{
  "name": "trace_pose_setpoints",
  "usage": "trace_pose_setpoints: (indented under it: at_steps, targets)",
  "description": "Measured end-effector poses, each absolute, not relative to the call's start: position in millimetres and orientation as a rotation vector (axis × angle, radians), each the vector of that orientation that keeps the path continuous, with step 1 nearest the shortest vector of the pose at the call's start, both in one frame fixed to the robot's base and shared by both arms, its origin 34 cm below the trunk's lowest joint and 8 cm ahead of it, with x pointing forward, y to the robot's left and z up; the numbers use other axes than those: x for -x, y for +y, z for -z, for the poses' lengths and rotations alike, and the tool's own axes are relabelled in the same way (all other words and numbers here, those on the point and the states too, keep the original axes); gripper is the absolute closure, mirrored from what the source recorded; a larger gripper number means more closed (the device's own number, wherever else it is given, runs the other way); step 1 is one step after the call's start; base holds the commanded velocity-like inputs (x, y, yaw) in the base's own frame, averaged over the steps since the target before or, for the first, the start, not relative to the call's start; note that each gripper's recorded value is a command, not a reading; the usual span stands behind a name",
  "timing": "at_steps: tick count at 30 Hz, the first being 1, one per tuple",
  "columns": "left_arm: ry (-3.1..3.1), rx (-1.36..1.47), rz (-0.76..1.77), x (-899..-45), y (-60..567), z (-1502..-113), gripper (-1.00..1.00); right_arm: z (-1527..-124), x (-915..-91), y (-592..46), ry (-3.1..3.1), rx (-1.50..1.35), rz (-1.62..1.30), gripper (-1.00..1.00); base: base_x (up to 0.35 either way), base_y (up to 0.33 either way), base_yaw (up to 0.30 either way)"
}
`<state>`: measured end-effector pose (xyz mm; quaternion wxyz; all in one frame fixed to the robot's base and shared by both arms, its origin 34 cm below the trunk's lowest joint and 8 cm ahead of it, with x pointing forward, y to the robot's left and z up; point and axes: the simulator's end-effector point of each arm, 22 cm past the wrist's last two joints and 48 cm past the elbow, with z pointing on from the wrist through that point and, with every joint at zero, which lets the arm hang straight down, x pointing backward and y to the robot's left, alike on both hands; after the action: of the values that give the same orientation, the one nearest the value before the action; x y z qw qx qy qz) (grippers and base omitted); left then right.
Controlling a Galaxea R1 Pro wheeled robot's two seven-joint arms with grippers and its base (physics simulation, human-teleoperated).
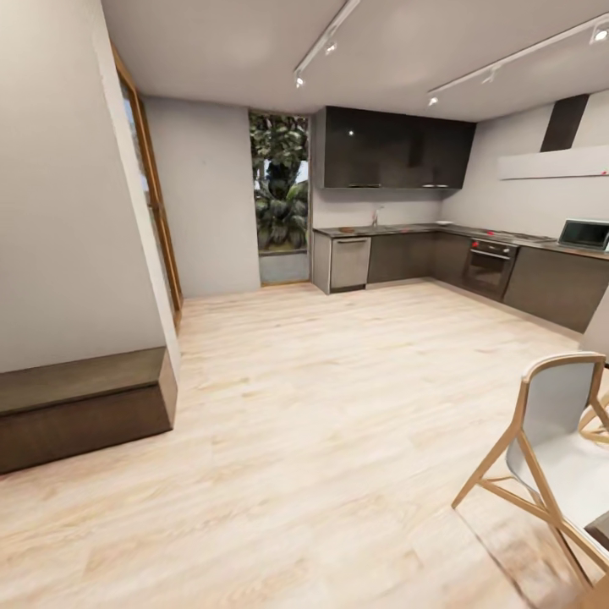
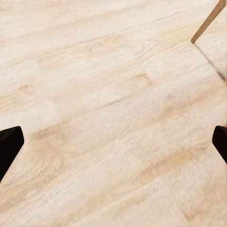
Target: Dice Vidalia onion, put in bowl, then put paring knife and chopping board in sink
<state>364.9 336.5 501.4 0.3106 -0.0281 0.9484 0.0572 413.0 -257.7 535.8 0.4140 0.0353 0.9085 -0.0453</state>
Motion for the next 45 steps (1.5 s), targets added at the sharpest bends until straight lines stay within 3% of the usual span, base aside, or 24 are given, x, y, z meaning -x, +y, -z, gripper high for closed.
trace_pose_setpoints:
  at_steps: [45]
  targets:
    - [2.505,0.072,-0.152,-364.8,336.7,-501.4,-1.0,-535.8,-413.0,-257.7,2.283,-0.089,0.114,-1.0,0.318,0.0,0.0]
